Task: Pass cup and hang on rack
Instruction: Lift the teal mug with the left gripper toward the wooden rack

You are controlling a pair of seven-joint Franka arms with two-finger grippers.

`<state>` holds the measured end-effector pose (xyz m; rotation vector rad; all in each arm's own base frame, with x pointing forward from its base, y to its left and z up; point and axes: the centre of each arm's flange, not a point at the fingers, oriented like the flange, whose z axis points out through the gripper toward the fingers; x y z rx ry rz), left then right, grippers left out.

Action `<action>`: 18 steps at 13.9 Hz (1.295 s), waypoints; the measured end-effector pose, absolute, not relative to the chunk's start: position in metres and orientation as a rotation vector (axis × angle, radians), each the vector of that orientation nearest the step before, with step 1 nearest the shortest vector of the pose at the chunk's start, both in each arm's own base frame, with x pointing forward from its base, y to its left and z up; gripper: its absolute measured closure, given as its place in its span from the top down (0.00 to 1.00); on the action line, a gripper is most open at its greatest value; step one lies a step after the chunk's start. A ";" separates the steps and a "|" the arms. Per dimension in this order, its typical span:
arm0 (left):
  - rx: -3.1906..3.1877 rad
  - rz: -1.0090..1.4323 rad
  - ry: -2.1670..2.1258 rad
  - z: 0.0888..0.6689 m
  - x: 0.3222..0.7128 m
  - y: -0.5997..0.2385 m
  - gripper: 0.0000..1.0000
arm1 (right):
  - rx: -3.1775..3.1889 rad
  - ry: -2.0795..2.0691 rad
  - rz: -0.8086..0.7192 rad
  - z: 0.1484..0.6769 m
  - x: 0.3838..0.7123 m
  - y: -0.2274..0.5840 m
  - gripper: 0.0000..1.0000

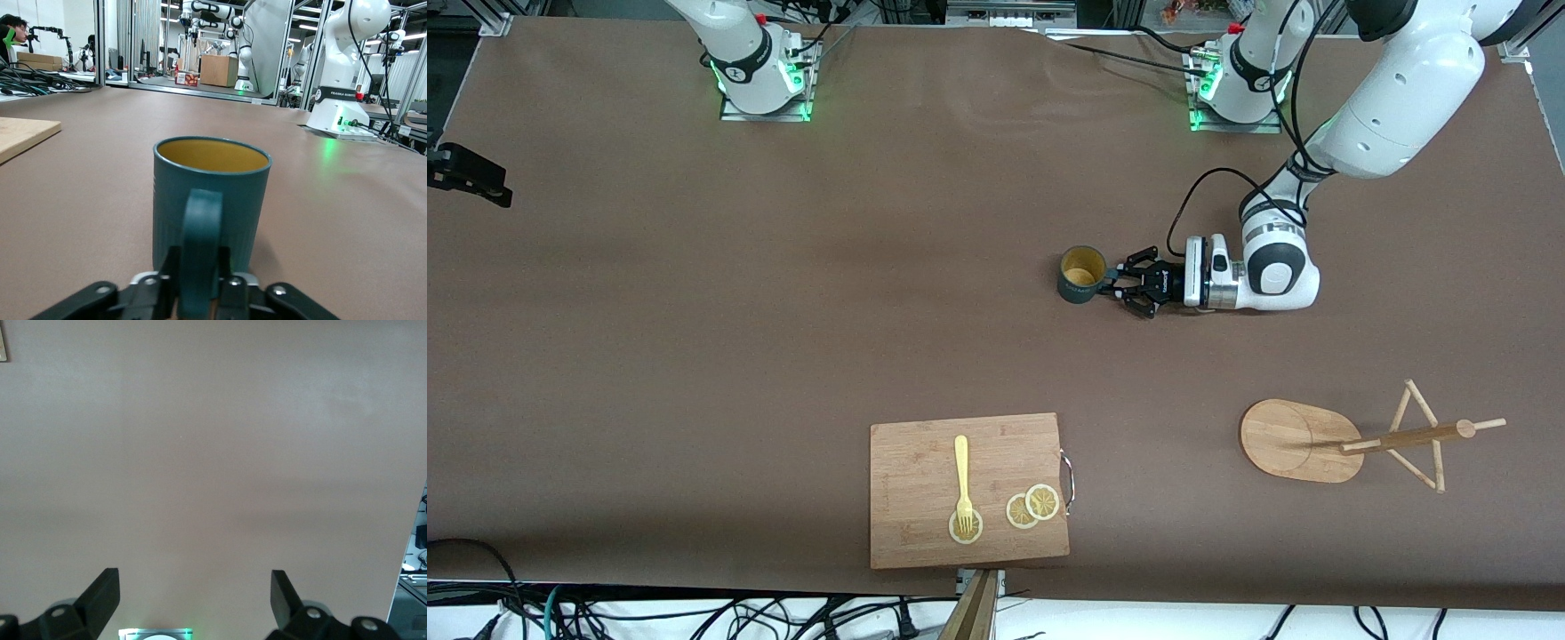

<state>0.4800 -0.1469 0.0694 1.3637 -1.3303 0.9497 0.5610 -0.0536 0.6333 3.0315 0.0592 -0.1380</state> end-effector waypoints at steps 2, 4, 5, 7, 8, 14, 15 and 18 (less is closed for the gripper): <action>1.359 0.952 -1.325 0.069 0.480 -0.147 0.21 | 3.032 0.059 -0.136 0.633 0.561 -0.054 1.00; 1.377 0.955 -1.305 0.069 0.483 -0.139 0.21 | 3.033 0.059 -0.135 0.633 0.561 -0.054 1.00; 1.392 0.952 -1.270 0.070 0.484 -0.132 0.21 | 3.034 0.060 -0.133 0.634 0.561 -0.053 1.00; 1.419 0.936 -1.149 0.074 0.488 -0.114 0.21 | 3.049 0.062 -0.129 0.633 0.562 -0.052 1.00; 1.431 0.930 -1.084 0.077 0.491 -0.102 0.21 | 3.053 0.062 -0.128 0.633 0.562 -0.052 1.00; 1.532 0.792 -0.829 0.107 0.507 -0.003 0.21 | 3.057 0.059 -0.127 0.633 0.562 -0.052 1.00; 1.550 0.759 -0.790 0.117 0.507 0.023 0.21 | 3.057 0.059 -0.126 0.634 0.562 -0.052 1.00; 1.623 0.679 -0.661 0.133 0.491 0.102 0.21 | 3.057 0.059 -0.125 0.634 0.562 -0.052 1.00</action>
